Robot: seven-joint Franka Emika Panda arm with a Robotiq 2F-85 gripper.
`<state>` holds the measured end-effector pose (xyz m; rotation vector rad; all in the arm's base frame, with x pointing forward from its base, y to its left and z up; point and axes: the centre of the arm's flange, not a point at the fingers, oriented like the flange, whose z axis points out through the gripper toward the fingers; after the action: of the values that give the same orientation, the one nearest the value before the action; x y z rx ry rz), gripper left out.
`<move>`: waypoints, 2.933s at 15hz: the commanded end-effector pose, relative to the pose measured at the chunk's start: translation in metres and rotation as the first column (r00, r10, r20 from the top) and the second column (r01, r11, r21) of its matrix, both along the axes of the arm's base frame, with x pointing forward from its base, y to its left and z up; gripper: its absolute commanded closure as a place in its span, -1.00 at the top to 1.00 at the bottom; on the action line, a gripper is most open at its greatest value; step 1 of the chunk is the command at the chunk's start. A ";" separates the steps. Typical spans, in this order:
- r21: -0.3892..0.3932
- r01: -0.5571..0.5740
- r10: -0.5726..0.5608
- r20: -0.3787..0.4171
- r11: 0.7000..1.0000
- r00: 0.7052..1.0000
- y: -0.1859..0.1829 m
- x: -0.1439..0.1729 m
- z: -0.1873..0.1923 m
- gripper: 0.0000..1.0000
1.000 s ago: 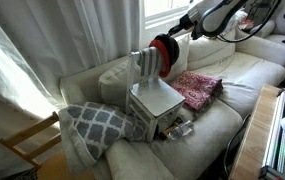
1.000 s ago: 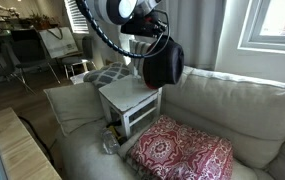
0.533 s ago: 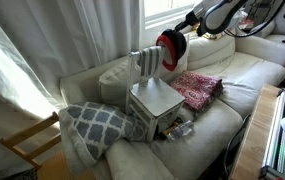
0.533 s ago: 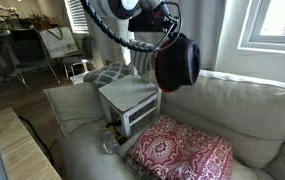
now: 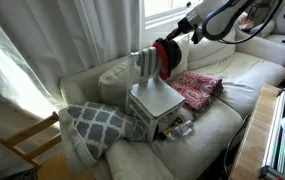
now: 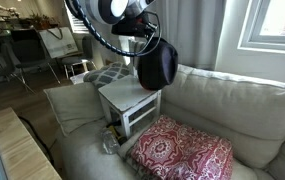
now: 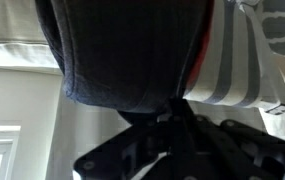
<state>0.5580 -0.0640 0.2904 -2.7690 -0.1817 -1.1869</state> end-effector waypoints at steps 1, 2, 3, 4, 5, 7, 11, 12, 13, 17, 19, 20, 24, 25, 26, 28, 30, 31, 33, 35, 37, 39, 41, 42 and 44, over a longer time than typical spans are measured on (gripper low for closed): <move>0.006 -0.005 0.005 0.035 1.000 0.999 -0.006 -0.006 0.012 -0.98; -0.040 0.010 -0.008 0.054 0.999 0.998 -0.009 -0.005 0.011 -0.98; -0.074 0.009 -0.005 0.049 0.997 0.999 -0.012 -0.005 0.009 -0.98; -0.105 0.002 0.003 0.041 0.994 0.999 -0.014 -0.005 0.007 -0.98; -0.129 -0.006 0.010 0.036 0.992 0.999 -0.017 -0.006 0.004 -0.98; -0.142 -0.032 0.035 0.016 0.989 0.999 -0.020 -0.008 0.002 -0.98; -0.080 -0.097 0.096 -0.019 0.992 0.995 -0.007 -0.012 -0.002 -0.98; -0.021 -0.117 0.117 -0.003 0.993 0.993 -0.003 -0.012 0.003 -0.98; -0.017 -0.126 0.126 0.048 0.992 0.991 0.001 -0.011 0.006 -0.98; -0.102 -0.082 0.101 0.191 0.991 0.976 -0.002 -0.006 0.018 -0.98; -0.134 -0.073 0.103 0.231 0.988 0.967 -0.007 -0.007 0.021 -0.98; -0.154 -0.070 0.107 0.241 0.986 0.965 -0.009 -0.007 0.021 -0.98; -0.190 -0.070 0.120 0.267 0.979 0.956 -0.014 -0.009 0.023 -0.98; -0.199 -0.071 0.123 0.268 0.978 0.956 -0.015 -0.010 0.025 -0.98; -0.212 -0.063 0.121 0.275 0.975 0.954 -0.015 -0.010 0.026 -0.98; -0.231 -0.064 0.129 0.277 0.971 0.952 -0.013 -0.012 0.027 -0.98; -0.253 -0.086 0.154 0.260 0.964 0.953 -0.010 -0.016 0.026 -0.98; -0.264 -0.074 0.146 0.264 0.962 0.953 -0.009 -0.017 0.026 -0.98; -0.274 -0.068 0.144 0.269 0.959 0.952 -0.008 -0.017 0.030 -0.98; -0.320 -0.026 0.110 0.248 0.947 0.963 -0.015 -0.017 0.029 -0.98; -0.351 -0.006 0.089 0.221 0.937 0.971 -0.024 -0.020 0.028 -0.98; -0.383 0.007 0.082 0.216 0.924 0.973 -0.031 -0.021 0.030 -0.98; -0.406 0.009 0.079 0.200 0.914 0.977 -0.035 -0.020 0.029 -0.98; -0.419 0.019 0.069 0.195 0.908 0.978 -0.037 -0.019 0.028 -0.98; -0.438 0.062 0.025 0.190 0.897 0.981 -0.045 -0.018 0.027 -0.98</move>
<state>0.5434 -0.1126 0.3203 -2.9394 -0.5403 -1.6254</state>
